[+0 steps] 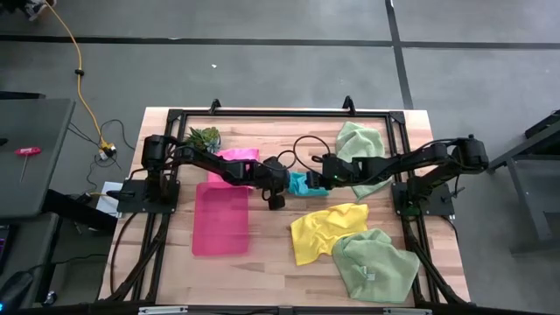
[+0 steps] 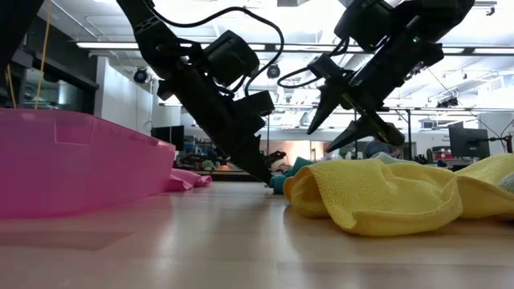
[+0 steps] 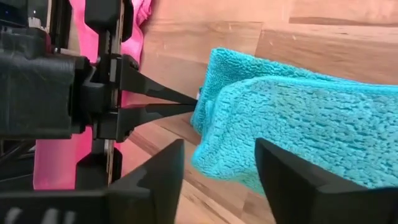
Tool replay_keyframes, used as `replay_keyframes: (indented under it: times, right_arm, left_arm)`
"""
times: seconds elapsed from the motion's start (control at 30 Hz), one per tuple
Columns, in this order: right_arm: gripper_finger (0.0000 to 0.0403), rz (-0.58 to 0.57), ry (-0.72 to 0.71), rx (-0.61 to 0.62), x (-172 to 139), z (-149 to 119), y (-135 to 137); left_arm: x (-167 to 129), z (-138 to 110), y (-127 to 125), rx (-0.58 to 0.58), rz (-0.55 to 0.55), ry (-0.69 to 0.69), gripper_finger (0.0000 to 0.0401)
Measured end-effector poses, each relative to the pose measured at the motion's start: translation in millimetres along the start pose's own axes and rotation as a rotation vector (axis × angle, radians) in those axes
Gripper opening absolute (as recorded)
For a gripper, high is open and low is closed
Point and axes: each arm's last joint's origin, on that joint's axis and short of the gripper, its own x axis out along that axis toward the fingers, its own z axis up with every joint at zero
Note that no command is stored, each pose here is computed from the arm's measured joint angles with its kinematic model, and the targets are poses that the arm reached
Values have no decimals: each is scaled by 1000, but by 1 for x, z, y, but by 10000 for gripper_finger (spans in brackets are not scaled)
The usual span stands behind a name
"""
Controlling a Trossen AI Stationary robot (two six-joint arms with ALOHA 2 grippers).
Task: Fold microfiber towels
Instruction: Fold the blue microfiber towel
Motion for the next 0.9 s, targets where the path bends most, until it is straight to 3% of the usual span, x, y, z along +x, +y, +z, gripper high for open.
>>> replay_keyframes:
  times: [0.23,0.63,0.9]
  right_arm:
    - [228,54,-33,8,-2,11,4]
    - [215,95,-53,-239,-37,25,6]
    - [216,-41,2,-349,-69,21,-10]
  left_arm:
    - [0,0,0,0,0,0,0]
    - [0,0,1,13,8,6,2]
    - [-9,6,12,26,42,9,38]
